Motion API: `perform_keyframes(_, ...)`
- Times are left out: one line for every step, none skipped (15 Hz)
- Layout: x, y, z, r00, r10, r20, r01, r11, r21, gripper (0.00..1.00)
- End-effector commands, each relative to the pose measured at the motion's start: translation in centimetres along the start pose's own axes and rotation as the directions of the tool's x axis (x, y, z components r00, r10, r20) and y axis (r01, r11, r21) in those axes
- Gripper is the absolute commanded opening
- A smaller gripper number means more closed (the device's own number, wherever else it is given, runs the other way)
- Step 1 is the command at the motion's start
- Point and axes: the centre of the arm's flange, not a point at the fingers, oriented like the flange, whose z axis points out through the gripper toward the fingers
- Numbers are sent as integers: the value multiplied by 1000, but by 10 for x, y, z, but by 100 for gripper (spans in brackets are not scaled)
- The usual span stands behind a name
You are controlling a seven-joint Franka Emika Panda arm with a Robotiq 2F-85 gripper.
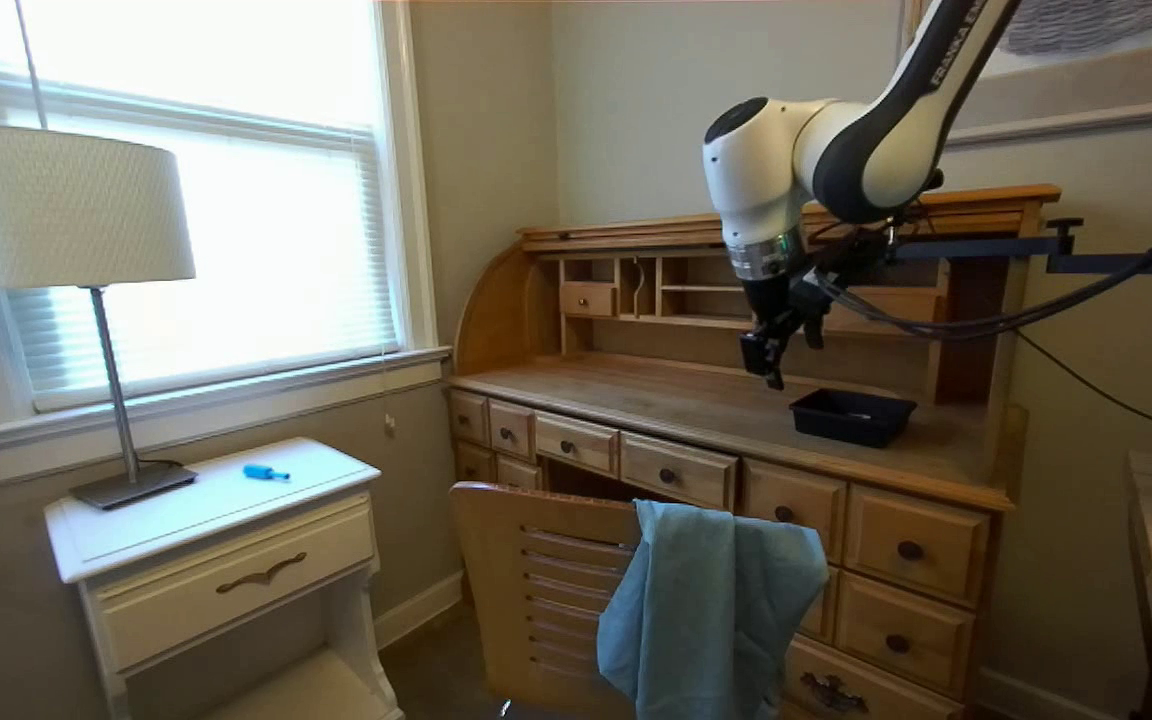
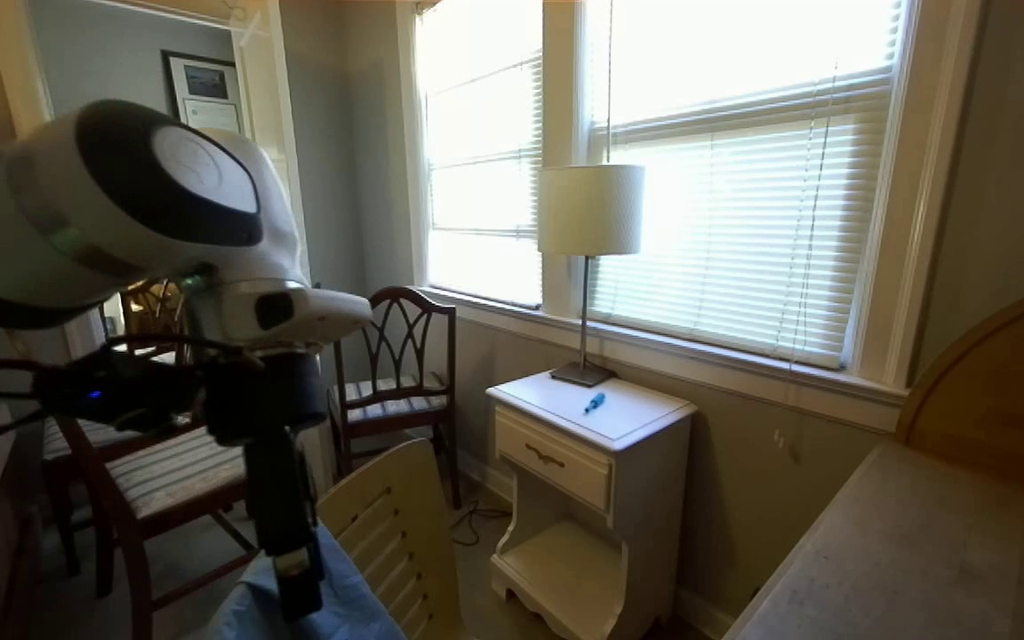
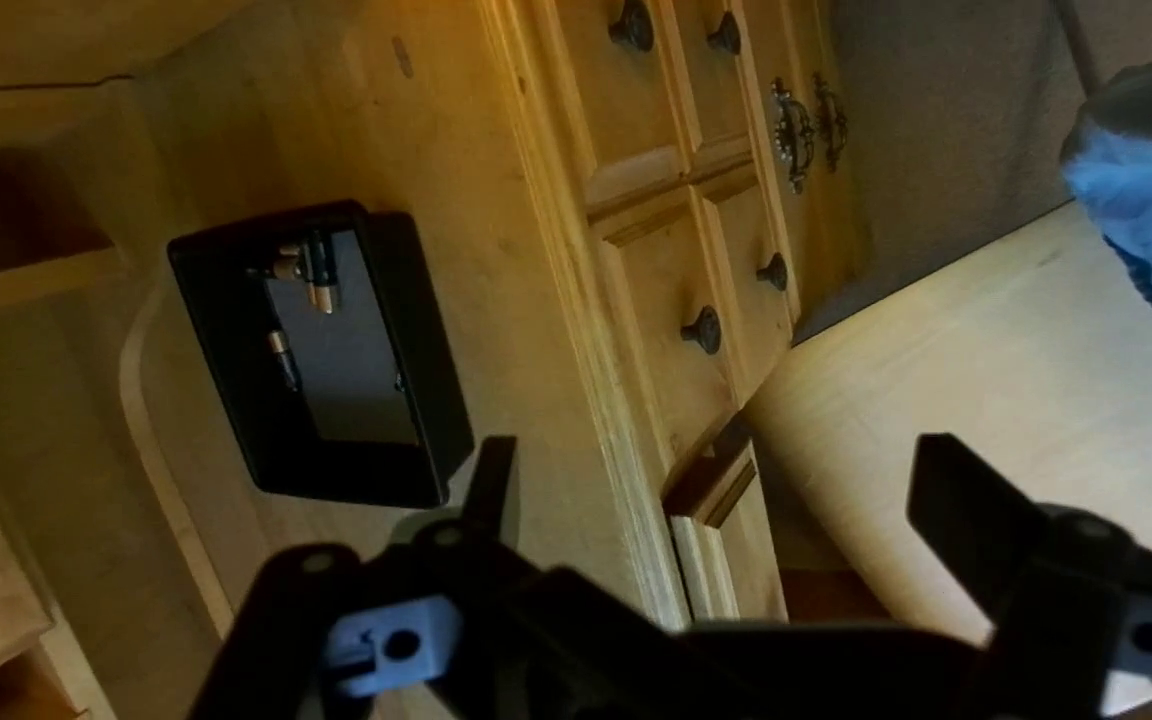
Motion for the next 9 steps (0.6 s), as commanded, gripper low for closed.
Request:
perform_keyframes(57,-31,38,994,-87,59,89,995,-45,100)
perform_keyframes(66,-36,46,993,-93,71,97,994,-59,100)
perform_keyframes(73,-42,53,991,-90,95,97,993,-69,100)
perform_keyframes(78,-44,56,992,-68,109,79,993,-92,100)
perform_keyframes(49,-28,48,995,-70,70,74,995,-64,100)
perform_keyframes(54,-32,54,995,-70,73,75,994,-73,100)
perform_keyframes(53,-33,56,995,-72,74,78,994,-76,100)
perform_keyframes(53,-32,56,995,-73,74,78,994,-78,100)
perform_keyframes(53,-32,55,995,-72,72,77,994,-78,100)
